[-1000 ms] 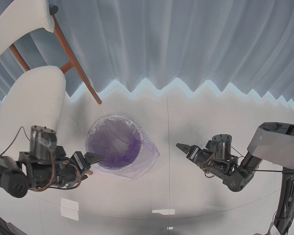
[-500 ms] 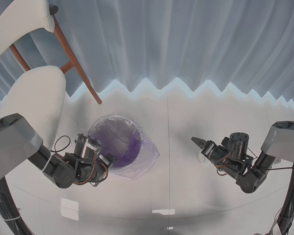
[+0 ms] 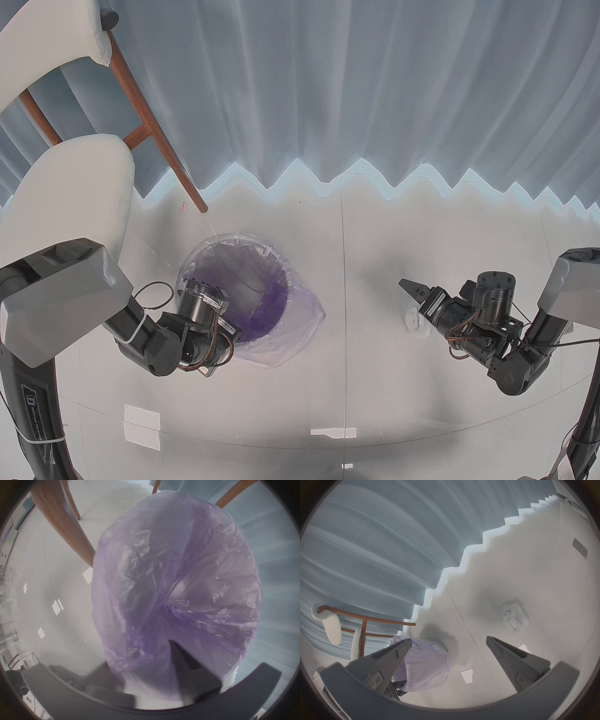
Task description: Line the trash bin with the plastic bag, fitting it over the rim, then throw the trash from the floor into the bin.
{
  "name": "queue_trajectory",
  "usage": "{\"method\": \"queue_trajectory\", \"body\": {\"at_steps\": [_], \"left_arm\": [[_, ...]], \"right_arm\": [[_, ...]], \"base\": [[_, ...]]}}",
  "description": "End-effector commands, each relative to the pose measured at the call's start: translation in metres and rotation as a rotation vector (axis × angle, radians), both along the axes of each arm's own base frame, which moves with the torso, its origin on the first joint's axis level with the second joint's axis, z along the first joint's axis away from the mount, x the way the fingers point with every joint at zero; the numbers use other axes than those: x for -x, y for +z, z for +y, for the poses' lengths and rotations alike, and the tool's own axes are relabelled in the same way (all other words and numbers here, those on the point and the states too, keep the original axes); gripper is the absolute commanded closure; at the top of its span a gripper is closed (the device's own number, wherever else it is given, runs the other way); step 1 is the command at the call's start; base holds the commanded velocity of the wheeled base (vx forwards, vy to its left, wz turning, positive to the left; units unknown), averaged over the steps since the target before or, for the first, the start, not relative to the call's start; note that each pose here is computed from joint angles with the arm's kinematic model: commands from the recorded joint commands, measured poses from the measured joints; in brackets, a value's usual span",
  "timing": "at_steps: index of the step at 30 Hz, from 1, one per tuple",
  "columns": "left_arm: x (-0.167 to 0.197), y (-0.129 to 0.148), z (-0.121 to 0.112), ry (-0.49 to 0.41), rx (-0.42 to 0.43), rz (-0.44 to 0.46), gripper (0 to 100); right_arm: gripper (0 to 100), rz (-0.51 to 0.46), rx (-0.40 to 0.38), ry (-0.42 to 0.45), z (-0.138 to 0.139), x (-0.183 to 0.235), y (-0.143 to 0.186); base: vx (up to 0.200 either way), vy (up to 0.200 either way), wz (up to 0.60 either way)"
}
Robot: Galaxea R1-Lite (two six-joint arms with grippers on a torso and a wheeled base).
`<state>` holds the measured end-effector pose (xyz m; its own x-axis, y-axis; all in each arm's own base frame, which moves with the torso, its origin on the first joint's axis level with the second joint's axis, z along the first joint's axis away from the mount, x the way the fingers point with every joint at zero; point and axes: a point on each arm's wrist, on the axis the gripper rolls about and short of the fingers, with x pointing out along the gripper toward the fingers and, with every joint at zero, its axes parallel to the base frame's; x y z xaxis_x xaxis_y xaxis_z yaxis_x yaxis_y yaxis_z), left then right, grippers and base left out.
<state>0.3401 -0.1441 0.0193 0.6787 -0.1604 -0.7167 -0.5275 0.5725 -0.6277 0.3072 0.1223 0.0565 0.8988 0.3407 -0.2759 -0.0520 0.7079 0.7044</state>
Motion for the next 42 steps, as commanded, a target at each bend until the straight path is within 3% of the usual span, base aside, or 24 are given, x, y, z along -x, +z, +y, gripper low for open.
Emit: {"method": "queue_trajectory", "body": {"at_steps": [1,4,9,10,13,16,18,25,29,30,35,42], "left_arm": [[-0.005,0.003,-0.002,-0.013,-0.007,-0.011,100],[-0.003,0.023,-0.001,-0.081,-0.047,-0.023,100],[-0.001,0.036,0.004,-0.296,-0.245,-0.029,100],[-0.001,0.036,0.004,-0.296,-0.245,-0.029,100],[-0.004,0.037,0.006,-0.448,-0.396,-0.072,100],[-0.009,0.038,0.010,-0.511,-0.469,-0.098,100],[-0.017,0.042,0.012,-0.602,-0.568,-0.157,100],[-0.034,0.038,0.001,-0.708,-0.624,-0.334,100],[-0.035,0.031,0.000,-0.709,-0.629,-0.327,100],[-0.035,0.031,0.000,-0.709,-0.629,-0.327,0],[-0.038,0.035,0.000,-0.689,-0.631,-0.366,0],[-0.013,0.095,0.008,-0.618,-0.615,-0.564,0]], "right_arm": [[0,0.014,0.006,-0.005,-0.003,0.002,-0.003],[0,0.036,0.021,-0.036,-0.013,0.000,-0.010],[0,0.052,0.022,-0.060,-0.021,-0.001,-0.016],[0,0.052,0.022,-0.060,-0.021,-0.001,-0.016],[0,0.039,0.023,-0.060,-0.023,0.004,-0.017],[0,0.043,0.024,-0.058,-0.024,0.007,-0.018],[0,0.046,0.025,-0.060,-0.025,0.011,-0.020],[0,0.045,0.024,-0.060,-0.028,0.019,-0.022],[0,0.042,0.022,-0.060,-0.028,0.019,-0.021],[0,0.042,0.022,-0.060,-0.028,0.019,-0.021],[0,0.043,0.024,-0.060,-0.029,0.019,-0.022],[0,0.063,0.041,-0.053,-0.029,0.024,-0.026]], "base": [[0.000,0.000,0.00],[0.000,0.000,0.00],[0.000,0.000,0.00],[0.000,0.000,0.00],[0.000,0.000,0.00],[0.000,0.000,0.00],[0.000,0.000,0.00],[0.000,0.000,0.00],[0.000,0.000,0.00],[0.000,0.000,0.00],[0.000,0.000,0.00],[0.000,0.000,0.00]]}}
